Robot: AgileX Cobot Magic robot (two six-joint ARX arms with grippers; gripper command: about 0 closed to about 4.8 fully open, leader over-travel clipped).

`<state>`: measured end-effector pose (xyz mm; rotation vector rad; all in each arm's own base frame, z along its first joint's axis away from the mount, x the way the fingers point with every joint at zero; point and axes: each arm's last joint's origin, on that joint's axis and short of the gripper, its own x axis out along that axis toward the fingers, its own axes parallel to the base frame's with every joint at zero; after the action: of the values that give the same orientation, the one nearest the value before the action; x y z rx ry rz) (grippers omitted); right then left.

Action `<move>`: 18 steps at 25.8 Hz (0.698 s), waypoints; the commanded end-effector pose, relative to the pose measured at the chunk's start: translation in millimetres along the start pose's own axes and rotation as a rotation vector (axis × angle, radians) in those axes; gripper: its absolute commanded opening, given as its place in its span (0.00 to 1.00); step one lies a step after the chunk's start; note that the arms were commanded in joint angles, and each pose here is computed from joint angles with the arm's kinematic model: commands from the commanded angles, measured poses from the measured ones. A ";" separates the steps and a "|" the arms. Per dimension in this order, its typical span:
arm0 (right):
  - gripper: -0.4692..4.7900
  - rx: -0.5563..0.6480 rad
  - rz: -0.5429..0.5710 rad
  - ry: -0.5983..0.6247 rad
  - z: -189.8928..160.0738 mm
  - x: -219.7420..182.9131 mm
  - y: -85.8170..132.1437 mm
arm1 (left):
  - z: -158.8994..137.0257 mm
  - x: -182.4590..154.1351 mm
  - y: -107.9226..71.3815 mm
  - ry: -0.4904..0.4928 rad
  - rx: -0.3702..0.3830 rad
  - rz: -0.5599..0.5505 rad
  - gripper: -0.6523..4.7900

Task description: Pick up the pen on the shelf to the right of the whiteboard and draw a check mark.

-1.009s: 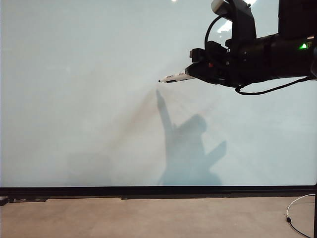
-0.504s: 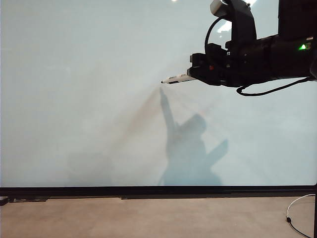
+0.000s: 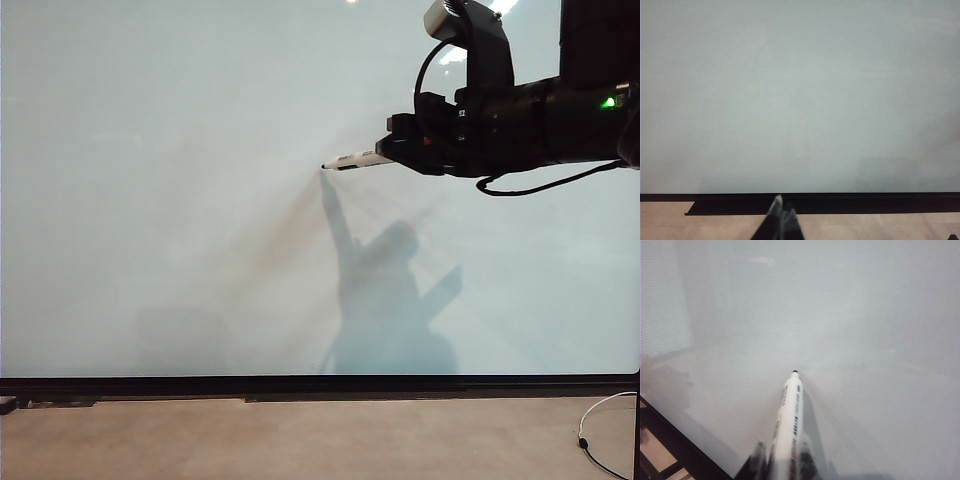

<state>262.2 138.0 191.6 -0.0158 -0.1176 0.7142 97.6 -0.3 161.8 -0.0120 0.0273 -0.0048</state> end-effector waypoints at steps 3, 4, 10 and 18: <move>0.08 -0.014 -0.014 -0.045 1.5 2.0 -1.1 | 1.7 -0.2 0.0 -0.010 0.004 0.000 0.11; 0.08 -0.012 -0.022 -0.042 0.7 2.1 -1.3 | 1.6 -0.2 0.0 -0.009 0.004 0.000 0.11; 0.08 -0.007 -0.044 -0.035 -0.1 1.8 -1.8 | 1.7 -0.2 0.0 -0.010 0.004 0.000 0.11; 0.08 0.000 -0.059 -0.025 -1.7 1.0 -2.0 | 1.7 -0.2 0.0 -0.010 0.004 0.000 0.11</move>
<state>264.4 138.0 188.1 -0.0095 -0.1292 0.6786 97.6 -0.3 161.8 -0.0120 0.0273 -0.0048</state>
